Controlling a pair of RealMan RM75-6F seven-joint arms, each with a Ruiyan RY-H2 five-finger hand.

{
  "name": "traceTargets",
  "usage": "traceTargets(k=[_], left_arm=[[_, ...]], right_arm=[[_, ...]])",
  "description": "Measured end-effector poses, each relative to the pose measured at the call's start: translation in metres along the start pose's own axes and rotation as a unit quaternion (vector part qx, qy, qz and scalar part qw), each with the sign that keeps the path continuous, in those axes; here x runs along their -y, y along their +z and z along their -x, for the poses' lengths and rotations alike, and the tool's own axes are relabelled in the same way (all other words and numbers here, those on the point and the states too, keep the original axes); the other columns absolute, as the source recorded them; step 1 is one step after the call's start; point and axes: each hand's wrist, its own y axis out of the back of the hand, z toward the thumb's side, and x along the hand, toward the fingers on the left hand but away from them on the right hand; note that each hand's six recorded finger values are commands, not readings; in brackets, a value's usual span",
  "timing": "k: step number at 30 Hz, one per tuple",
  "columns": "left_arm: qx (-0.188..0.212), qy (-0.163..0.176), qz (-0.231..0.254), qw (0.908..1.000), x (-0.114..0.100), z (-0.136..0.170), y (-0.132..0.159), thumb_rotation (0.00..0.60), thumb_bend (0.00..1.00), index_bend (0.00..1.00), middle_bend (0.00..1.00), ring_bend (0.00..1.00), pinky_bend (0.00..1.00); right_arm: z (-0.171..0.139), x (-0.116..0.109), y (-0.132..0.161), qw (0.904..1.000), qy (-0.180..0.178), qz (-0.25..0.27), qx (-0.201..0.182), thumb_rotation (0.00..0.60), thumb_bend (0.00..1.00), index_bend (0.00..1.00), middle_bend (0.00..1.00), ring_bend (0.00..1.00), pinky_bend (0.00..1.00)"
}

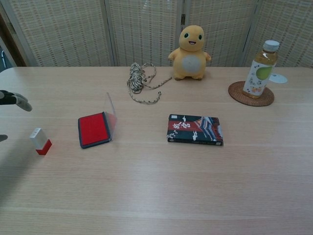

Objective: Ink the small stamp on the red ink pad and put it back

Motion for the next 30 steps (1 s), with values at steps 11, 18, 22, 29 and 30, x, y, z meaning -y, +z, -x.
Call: traceTargets(k=[11, 18, 22, 29, 30], left_arm=[[-0.040, -0.035, 0.016, 0.9985, 0.006, -0.021, 0.007, 0.600, 0.34, 0.18, 0.10, 0.00, 0.00], [-0.052, -0.050, 0.020, 0.9972, 0.014, -0.035, 0.022, 0.600, 0.34, 0.18, 0.10, 0.00, 0.00], [-0.057, -0.055, 0.020, 0.9966, 0.019, -0.038, 0.024, 0.600, 0.34, 0.18, 0.10, 0.00, 0.00], [-0.062, -0.057, 0.021, 0.9962, 0.020, -0.040, 0.026, 0.600, 0.34, 0.19, 0.10, 0.00, 0.00], [-0.062, -0.057, 0.022, 0.9962, 0.021, -0.040, 0.026, 0.600, 0.34, 0.19, 0.11, 0.00, 0.00]], right_arm=[[0.006, 0.000, -0.008, 0.9997, 0.014, 0.021, 0.003, 0.600, 0.30, 0.00, 0.00, 0.00, 0.00], [0.009, -0.002, -0.013, 0.9991, 0.021, 0.037, 0.000, 0.600, 0.30, 0.00, 0.00, 0.00, 0.00], [0.008, -0.004, -0.013, 0.9989, 0.022, 0.041, -0.004, 0.600, 0.30, 0.00, 0.00, 0.00, 0.00], [0.007, -0.007, -0.014, 0.9988, 0.019, 0.045, -0.005, 0.600, 0.30, 0.00, 0.00, 0.00, 0.00], [0.006, -0.007, -0.014, 0.9988, 0.019, 0.046, -0.006, 0.600, 0.30, 0.00, 0.00, 0.00, 0.00]])
